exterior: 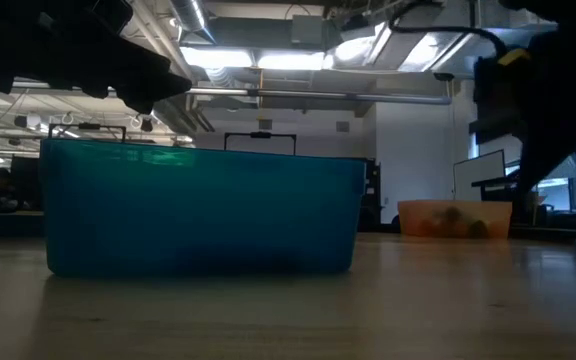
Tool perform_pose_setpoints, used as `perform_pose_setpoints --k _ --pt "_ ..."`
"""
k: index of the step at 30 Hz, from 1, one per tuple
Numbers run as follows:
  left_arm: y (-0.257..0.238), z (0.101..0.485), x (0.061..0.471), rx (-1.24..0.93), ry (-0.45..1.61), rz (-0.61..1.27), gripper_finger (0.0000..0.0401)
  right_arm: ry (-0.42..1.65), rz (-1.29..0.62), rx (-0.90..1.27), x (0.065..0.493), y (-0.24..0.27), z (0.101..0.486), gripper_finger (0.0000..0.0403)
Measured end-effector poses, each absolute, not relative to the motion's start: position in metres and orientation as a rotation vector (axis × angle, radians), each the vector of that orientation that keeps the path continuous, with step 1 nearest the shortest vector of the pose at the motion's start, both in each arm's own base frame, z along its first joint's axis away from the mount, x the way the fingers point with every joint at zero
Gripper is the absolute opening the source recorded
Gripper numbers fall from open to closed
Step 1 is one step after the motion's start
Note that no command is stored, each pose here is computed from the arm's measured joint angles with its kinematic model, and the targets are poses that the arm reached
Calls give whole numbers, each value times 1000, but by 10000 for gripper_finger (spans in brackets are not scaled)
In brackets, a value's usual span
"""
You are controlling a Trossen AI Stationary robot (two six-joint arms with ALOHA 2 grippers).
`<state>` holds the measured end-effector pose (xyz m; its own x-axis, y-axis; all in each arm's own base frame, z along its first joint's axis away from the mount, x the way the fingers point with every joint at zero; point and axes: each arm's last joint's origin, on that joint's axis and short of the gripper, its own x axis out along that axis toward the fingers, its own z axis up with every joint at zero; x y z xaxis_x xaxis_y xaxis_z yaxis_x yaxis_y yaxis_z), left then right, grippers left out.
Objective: Sort blocks by size
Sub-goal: Put the blue rectangular block into the blue bin
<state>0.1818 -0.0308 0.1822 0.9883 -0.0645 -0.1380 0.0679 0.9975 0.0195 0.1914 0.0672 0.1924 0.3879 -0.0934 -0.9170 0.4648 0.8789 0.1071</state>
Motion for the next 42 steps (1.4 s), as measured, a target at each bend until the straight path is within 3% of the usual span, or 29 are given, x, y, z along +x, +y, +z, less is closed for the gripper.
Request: perform_pose_setpoints --k 10,14,25,29,38,42 --pt "-31 182 182 25 138 -67 212 1052 -358 286 197 66 196 26" --pt "-31 182 182 25 138 -67 212 1127 -324 224 191 65 194 38" --pt "-31 182 182 30 141 -67 212 1408 -168 101 172 63 188 227" --pt "-31 182 182 31 144 -67 212 1418 -48 -15 171 63 186 268" --pt "-31 181 182 34 148 -67 212 1461 29 -19 168 63 166 265" --pt "-31 181 182 36 148 -67 212 1508 -34 -43 171 63 154 253"
